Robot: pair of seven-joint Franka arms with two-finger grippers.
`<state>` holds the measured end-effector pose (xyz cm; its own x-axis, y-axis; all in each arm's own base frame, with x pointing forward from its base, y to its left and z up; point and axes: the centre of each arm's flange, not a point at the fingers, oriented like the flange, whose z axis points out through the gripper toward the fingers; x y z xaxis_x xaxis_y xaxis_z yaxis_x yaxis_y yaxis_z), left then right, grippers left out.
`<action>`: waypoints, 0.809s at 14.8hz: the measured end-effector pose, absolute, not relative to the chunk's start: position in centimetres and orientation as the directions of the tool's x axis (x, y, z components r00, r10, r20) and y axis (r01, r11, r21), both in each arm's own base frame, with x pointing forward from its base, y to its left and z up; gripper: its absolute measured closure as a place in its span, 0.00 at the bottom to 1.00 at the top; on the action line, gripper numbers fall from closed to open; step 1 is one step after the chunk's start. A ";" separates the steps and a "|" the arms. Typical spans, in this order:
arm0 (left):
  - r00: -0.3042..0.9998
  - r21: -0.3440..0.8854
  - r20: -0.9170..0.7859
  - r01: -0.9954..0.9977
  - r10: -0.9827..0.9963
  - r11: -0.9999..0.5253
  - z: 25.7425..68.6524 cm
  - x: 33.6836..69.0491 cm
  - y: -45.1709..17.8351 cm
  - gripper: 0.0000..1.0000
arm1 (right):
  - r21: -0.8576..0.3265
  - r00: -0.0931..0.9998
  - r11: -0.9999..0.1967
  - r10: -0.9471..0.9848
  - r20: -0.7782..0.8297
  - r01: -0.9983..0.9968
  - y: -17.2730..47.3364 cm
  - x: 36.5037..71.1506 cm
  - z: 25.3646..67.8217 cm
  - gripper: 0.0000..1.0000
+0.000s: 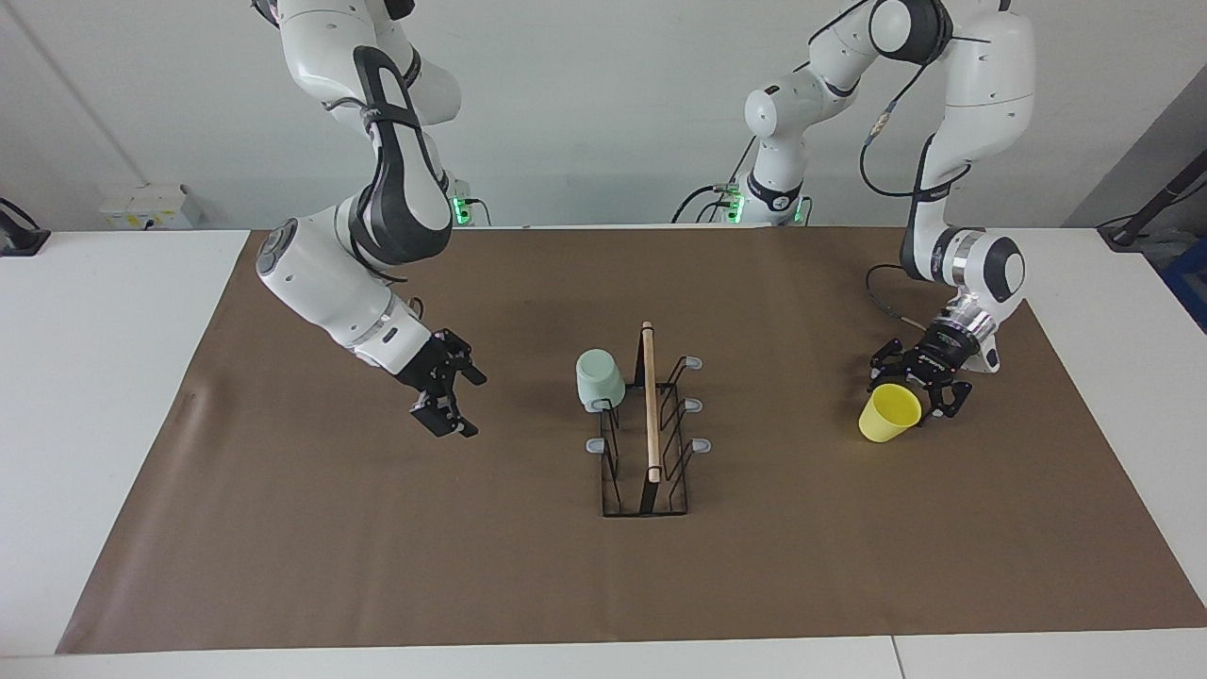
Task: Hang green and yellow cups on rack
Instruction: 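Grasp the yellow cup with the left gripper while the right gripper withdraws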
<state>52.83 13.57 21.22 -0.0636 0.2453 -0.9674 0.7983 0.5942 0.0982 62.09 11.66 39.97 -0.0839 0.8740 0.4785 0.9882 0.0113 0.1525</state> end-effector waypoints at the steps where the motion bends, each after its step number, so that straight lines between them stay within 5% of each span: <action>1: -0.063 0.096 -0.969 0.796 0.239 0.598 21.1 53.0 13.3 0.00 | 0.140 -0.089 0.026 0.881 0.465 0.990 11.7 61.7 40.8 0.00; 5: -0.049 0.106 -0.971 0.791 0.235 0.603 20.7 53.4 12.1 0.00 | 0.073 -0.013 -0.016 0.924 0.382 0.997 10.9 59.9 45.5 0.00; 12: -0.033 0.127 -0.969 0.782 0.244 0.611 19.9 54.0 11.4 0.02 | -0.083 0.337 -0.328 0.885 0.322 0.941 8.8 57.0 52.6 0.00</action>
